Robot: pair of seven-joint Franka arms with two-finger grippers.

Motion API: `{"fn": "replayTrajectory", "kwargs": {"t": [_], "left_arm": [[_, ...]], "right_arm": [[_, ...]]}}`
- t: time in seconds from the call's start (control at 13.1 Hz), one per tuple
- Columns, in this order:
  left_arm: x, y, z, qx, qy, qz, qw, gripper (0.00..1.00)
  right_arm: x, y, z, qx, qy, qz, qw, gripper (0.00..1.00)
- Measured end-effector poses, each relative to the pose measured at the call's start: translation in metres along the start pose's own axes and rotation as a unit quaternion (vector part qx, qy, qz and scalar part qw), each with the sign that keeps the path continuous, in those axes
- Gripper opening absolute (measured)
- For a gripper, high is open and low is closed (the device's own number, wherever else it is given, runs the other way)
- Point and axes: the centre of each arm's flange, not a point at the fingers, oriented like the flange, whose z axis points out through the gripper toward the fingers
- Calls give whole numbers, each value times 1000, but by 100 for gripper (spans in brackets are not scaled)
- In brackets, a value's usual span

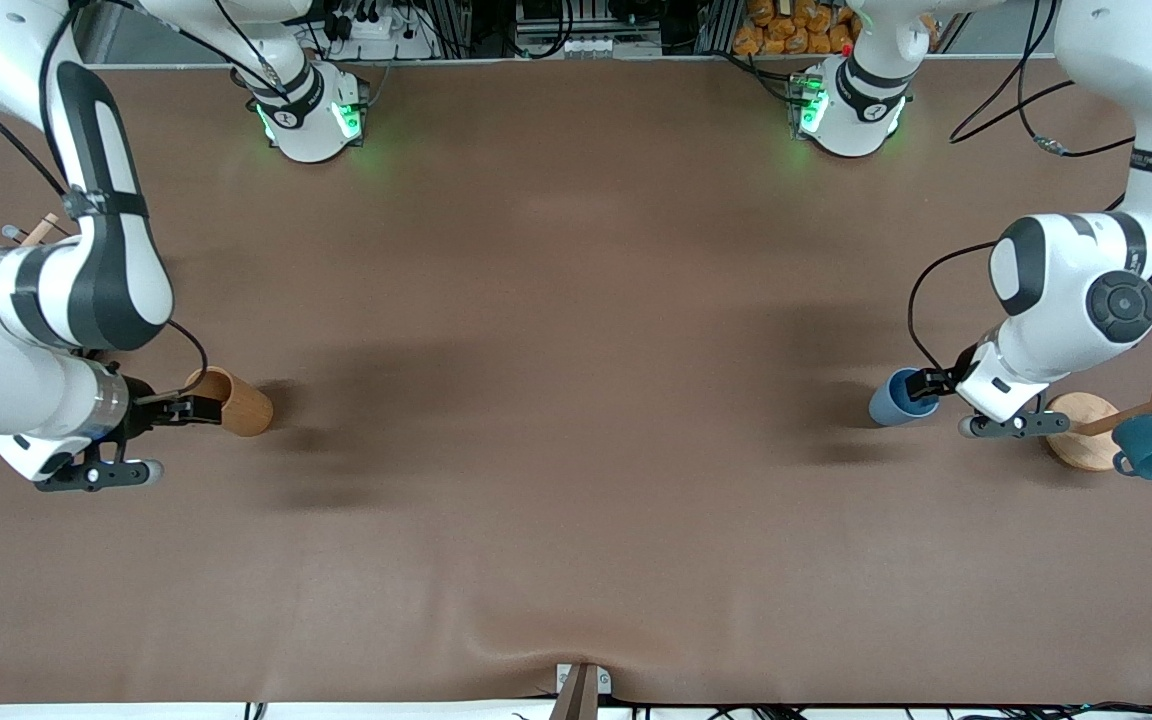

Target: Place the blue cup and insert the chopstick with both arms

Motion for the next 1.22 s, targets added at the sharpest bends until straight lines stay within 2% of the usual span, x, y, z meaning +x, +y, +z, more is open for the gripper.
{"fn": "replayTrajectory", "kwargs": {"t": [0.08,0.15,0.53,0.69,0.76,1.07,1.15,1.22], "left_arm": [[0,-1,5,0,-2,-1,1000,73],[0,-1,10,0,-5,-1,1000,66],[1,1,18,-1,-9,1,1000,7],[6,22,11,-6,0,19,1000,5],[8,48,3,-14,8,38,999,5],[-1,182,-32,-50,36,94,994,5],[-11,219,-36,-55,37,93,994,5],[-24,260,-37,-59,34,85,994,5]], "right_arm": [[1,1,5,-4,-4,-2,1000,100],[2,1,9,-8,-8,-3,1000,100],[4,1,20,-9,-17,-4,1000,100],[4,1,25,-9,-20,-4,1000,78],[5,1,27,-9,-22,-4,1000,63],[5,1,29,-9,-23,-4,1000,16],[5,1,28,-9,-22,-4,1000,9],[6,2,27,-9,-22,-4,1000,9]]}}
